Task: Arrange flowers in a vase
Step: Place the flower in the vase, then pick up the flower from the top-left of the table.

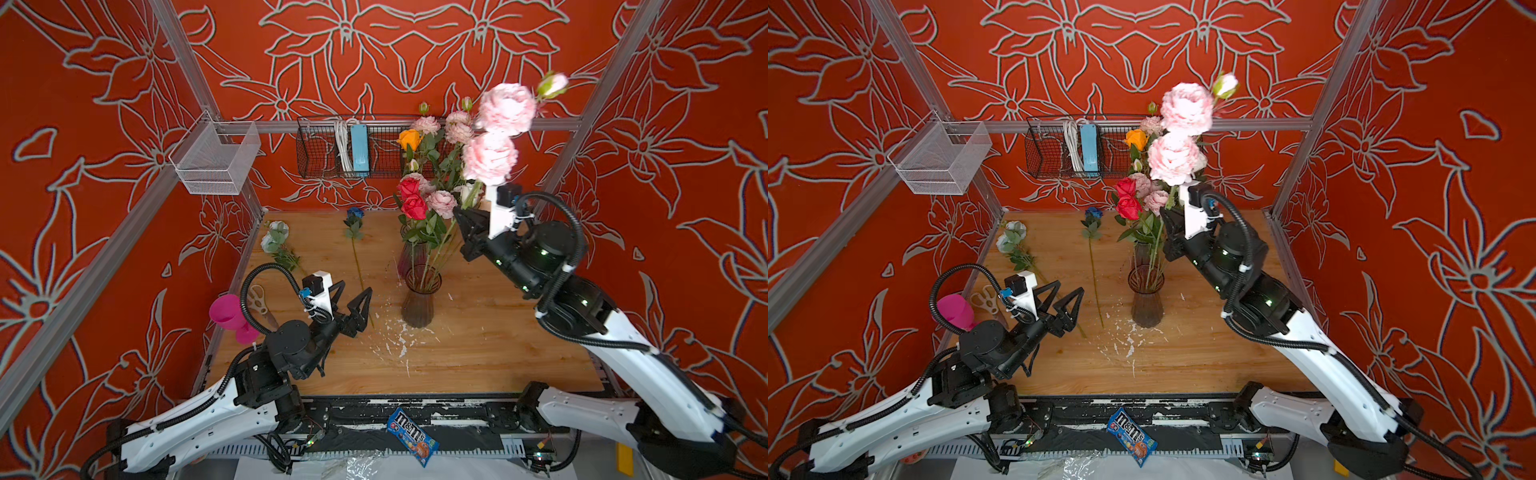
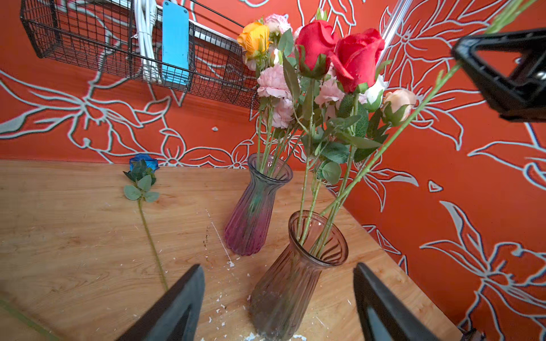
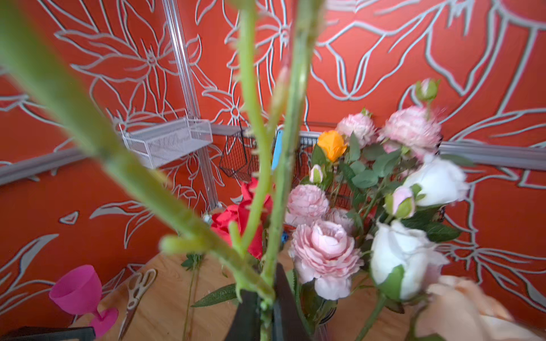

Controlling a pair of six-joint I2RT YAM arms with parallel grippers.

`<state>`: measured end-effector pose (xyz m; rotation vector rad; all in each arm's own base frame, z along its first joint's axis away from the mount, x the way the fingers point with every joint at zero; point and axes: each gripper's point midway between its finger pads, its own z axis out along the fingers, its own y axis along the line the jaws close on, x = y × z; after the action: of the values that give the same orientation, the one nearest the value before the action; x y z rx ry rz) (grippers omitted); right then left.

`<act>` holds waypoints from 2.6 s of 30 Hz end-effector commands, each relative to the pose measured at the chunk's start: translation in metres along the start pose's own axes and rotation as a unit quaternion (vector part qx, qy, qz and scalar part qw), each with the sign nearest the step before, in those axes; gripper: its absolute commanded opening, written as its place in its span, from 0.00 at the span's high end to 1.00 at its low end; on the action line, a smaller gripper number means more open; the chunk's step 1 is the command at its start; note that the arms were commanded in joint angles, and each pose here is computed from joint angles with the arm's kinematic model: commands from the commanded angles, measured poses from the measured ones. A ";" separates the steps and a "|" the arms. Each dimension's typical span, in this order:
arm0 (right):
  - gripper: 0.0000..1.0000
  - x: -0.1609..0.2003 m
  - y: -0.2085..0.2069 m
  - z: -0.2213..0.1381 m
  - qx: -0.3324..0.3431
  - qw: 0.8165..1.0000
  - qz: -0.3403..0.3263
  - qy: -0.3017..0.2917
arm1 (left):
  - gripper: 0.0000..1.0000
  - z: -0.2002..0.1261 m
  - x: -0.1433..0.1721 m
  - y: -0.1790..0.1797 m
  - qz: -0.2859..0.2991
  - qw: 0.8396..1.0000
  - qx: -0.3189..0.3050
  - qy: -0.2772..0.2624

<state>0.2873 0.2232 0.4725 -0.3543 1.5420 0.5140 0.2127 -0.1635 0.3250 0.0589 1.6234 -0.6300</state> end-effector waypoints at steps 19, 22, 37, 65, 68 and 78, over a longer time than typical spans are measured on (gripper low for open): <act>0.58 0.104 -0.017 0.006 0.040 0.992 0.050 0.105 | 0.17 0.016 0.027 0.012 0.004 0.998 -0.053 0.032; 0.56 0.096 -0.013 -0.003 0.025 0.993 0.060 0.096 | 0.16 0.020 0.028 0.013 0.009 0.997 -0.063 0.037; 0.54 0.095 -0.011 -0.059 -0.013 0.992 0.088 0.086 | 0.13 0.028 0.084 0.138 -0.125 0.932 -0.312 0.138; 0.47 0.138 -0.041 -0.112 0.033 0.991 0.073 0.102 | 0.53 0.058 0.224 0.269 -0.194 0.776 -0.485 0.354; 0.47 0.137 -0.042 -0.114 0.034 0.992 0.075 0.100 | 0.72 0.062 0.223 0.269 -0.191 0.782 -0.478 0.351; 0.47 0.135 -0.036 -0.106 0.024 0.991 0.082 0.102 | 1.00 0.058 0.159 0.245 -0.175 0.832 -0.439 0.291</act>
<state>0.2081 0.1470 0.3284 -0.2621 1.8034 0.5669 0.3372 -0.0364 0.0657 -0.8319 2.4778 -0.0465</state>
